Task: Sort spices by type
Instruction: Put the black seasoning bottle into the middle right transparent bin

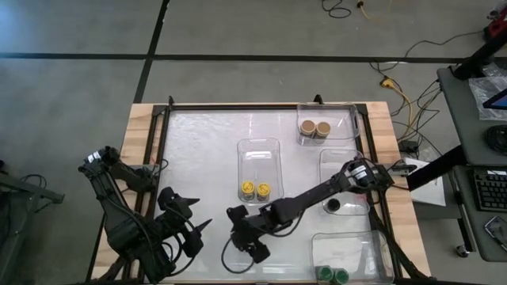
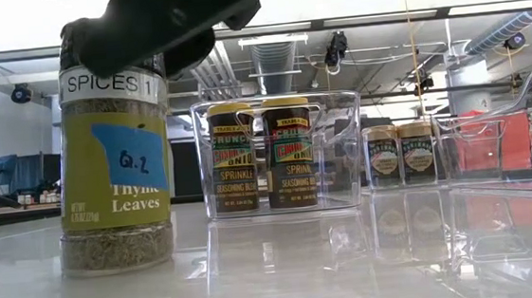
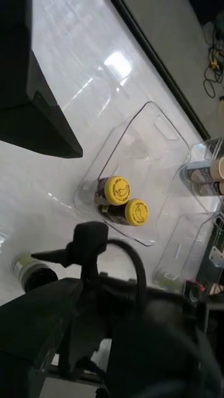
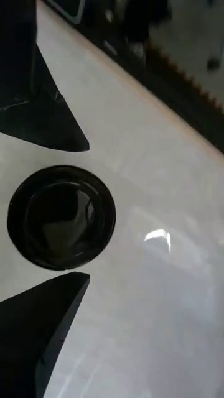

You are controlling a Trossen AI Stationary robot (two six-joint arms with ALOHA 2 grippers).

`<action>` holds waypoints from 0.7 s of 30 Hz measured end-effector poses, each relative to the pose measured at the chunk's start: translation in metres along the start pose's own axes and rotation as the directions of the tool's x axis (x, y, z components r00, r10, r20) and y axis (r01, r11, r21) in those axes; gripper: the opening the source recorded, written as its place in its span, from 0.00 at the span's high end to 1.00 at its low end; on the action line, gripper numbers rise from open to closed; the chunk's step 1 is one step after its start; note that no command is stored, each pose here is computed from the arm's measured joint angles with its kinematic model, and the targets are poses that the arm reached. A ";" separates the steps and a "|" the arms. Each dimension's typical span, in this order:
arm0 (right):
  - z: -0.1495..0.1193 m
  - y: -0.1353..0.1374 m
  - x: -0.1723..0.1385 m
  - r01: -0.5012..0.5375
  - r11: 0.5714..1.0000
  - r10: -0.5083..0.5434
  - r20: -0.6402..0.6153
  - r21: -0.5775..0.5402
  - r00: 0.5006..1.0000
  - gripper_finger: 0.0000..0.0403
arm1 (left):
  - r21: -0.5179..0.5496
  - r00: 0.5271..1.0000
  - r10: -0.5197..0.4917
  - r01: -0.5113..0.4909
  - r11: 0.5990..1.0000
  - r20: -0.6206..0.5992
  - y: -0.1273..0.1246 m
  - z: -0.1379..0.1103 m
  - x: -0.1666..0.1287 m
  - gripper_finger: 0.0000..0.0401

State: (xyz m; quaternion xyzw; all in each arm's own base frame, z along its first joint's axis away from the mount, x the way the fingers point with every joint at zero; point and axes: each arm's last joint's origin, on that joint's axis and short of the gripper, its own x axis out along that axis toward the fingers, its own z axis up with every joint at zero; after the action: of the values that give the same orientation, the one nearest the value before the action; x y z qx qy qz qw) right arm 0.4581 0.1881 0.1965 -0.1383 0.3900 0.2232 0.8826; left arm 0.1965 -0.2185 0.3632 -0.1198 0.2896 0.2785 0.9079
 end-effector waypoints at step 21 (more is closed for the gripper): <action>-0.001 -0.010 -0.001 -0.163 0.973 0.172 0.041 -0.166 0.984 0.42 | -0.008 1.000 -0.005 0.005 1.000 0.000 0.000 -0.002 -0.002 0.21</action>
State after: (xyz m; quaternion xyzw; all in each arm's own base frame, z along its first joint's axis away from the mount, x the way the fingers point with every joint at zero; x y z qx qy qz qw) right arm 0.4622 0.1784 0.1977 -0.1698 0.3562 0.3314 0.8570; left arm 0.1946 -0.2204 0.3625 -0.1243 0.2884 0.2771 0.9081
